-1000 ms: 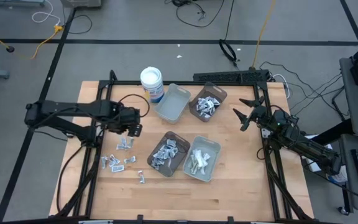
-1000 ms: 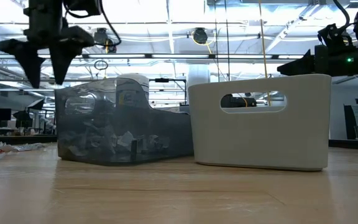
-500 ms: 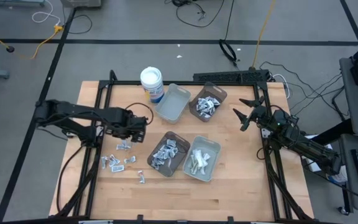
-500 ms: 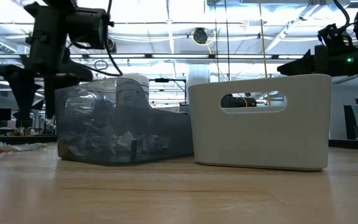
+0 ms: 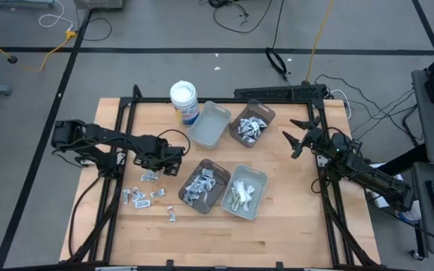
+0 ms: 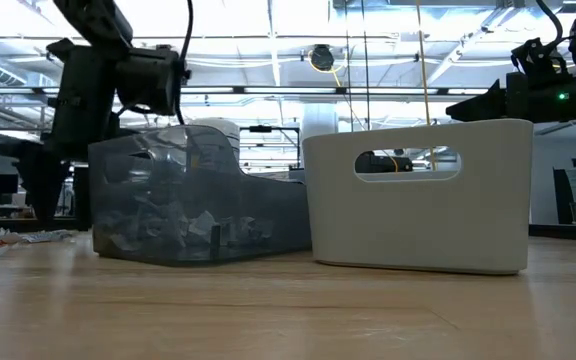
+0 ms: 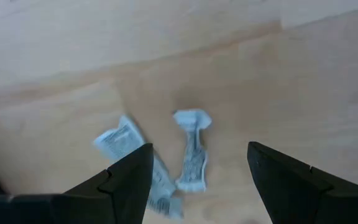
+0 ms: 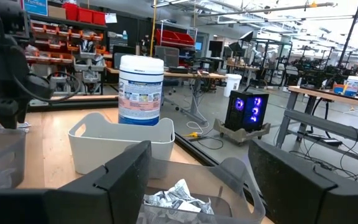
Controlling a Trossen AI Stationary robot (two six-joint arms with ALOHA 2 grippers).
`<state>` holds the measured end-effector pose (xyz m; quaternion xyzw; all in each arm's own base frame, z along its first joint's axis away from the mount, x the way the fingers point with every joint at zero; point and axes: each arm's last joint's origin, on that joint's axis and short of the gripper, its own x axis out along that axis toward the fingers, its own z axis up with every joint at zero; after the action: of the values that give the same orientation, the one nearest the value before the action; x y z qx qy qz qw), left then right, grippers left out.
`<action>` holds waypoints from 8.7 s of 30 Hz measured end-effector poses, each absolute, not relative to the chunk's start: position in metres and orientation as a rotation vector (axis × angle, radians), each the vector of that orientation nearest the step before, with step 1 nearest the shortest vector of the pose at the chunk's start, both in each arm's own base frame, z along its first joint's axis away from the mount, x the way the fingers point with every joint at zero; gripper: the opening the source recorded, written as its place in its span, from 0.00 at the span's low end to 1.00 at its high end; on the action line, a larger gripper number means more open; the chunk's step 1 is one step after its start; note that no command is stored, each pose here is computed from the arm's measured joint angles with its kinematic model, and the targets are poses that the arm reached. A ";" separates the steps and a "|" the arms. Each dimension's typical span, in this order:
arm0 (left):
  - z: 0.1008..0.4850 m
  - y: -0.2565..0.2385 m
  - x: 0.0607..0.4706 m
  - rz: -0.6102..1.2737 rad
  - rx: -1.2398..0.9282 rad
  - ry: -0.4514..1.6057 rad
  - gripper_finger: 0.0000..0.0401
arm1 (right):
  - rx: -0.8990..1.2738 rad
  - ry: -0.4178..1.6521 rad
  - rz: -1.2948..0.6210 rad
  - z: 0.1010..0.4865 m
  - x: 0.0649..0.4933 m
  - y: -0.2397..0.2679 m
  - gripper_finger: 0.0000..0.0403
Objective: Pick & Place First Aid Supplies
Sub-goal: Put the orange ointment pack into the top gray bin
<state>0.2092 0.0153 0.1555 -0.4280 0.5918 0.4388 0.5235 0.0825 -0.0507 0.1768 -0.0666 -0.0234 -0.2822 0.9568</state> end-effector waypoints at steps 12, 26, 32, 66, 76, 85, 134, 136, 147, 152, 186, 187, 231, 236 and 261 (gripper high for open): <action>0.141 0.017 0.220 1.020 -1.039 1.369 0.66 | -0.135 -0.047 -0.573 0.177 0.083 -0.051 0.65; 0.139 0.017 0.223 1.011 -1.057 1.368 0.38 | -0.135 -0.047 -0.573 0.177 0.083 -0.051 0.65; 0.139 0.017 0.223 0.988 -1.033 1.382 0.16 | -0.135 -0.048 -0.573 0.177 0.083 -0.051 0.65; 0.250 0.027 0.272 0.660 -0.973 1.367 0.00 | -0.135 -0.047 -0.572 0.177 0.083 -0.051 0.65; 0.284 0.073 0.304 0.679 -1.045 1.301 0.00 | -0.135 -0.047 -0.573 0.177 0.083 -0.051 0.65; 0.279 0.137 0.332 0.705 -1.026 1.297 0.00 | -0.135 -0.047 -0.573 0.177 0.083 -0.051 0.65; 0.289 0.155 0.349 0.755 -0.924 1.177 0.63 | -0.135 -0.047 -0.573 0.177 0.083 -0.051 0.65; 0.291 0.149 0.342 0.748 -0.922 1.173 0.63 | -0.135 -0.047 -0.573 0.177 0.083 -0.051 0.65; 0.262 0.089 0.277 0.876 -1.070 1.218 0.63 | -0.135 -0.047 -0.573 0.177 0.083 -0.051 0.65; 0.244 0.062 0.244 0.992 -1.167 1.242 0.63 | -0.135 -0.047 -0.573 0.177 0.083 -0.051 0.65; 0.152 0.023 0.162 1.292 -1.500 1.208 0.63 | -0.135 -0.047 -0.573 0.177 0.083 -0.051 0.65; 0.148 0.023 0.161 1.299 -1.498 1.205 0.63 | -0.135 -0.047 -0.573 0.177 0.083 -0.051 0.65; 0.254 0.029 0.204 0.897 -1.200 1.296 0.00 | -0.135 -0.047 -0.573 0.177 0.083 -0.051 0.65; 0.258 0.035 0.216 0.881 -1.174 1.338 0.00 | -0.135 -0.047 -0.573 0.177 0.083 -0.051 0.65; 0.257 0.144 0.348 0.770 -1.053 1.285 0.00 | -0.135 -0.047 -0.573 0.177 0.083 -0.051 0.65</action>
<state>0.3483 0.1438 0.2573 -0.4561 0.5563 0.3335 0.6093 0.0825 -0.0508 0.1768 -0.0665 -0.0231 -0.2823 0.9567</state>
